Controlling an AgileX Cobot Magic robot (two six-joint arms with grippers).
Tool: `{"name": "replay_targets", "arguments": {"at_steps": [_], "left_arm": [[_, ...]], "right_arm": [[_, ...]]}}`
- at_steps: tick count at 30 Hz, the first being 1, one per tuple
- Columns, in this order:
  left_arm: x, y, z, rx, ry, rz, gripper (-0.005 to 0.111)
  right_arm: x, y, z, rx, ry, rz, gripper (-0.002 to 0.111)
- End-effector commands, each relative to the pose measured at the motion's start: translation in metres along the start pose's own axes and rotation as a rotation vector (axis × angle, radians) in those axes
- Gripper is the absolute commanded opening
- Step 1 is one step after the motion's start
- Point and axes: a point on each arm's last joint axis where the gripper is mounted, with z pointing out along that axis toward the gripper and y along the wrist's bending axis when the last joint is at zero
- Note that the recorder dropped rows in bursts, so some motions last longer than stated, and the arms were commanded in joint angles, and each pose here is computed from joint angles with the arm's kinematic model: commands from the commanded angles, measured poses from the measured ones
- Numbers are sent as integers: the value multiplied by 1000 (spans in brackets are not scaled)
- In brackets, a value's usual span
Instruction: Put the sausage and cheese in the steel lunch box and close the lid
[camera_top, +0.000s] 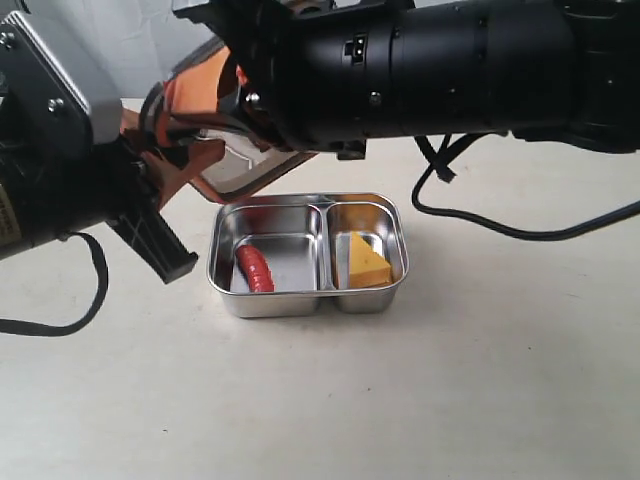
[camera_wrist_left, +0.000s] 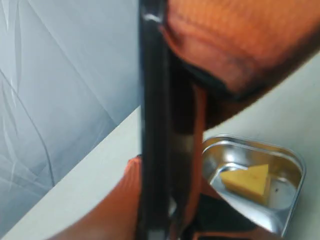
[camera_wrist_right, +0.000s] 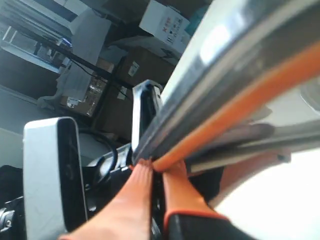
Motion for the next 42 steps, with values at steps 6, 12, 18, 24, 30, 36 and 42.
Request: {"name": "replay_targets", "arguments": {"at_steps": [6,12,18,24,30,36,42], "left_arm": [[17,3,0,-22,162,173,0],[15,7,0,-49,169,290,0],[-3,17,-2,-98,145,354,0],[-3,18,-2,-94,155,386,0],[-2,17,-2,-85,173,412,0],[-2,17,-2,-85,173,412,0],[-1,17,-2,-81,184,411,0]], "right_arm": [[-8,-14,-13,106,18,110,-1],[-7,-17,-11,126,32,112,16],[-4,-33,3,158,60,234,58],[-12,-39,9,160,-35,335,38],[-7,-35,9,117,24,362,35],[-6,-34,9,108,36,360,35],[-5,-32,8,100,46,359,19]]}}
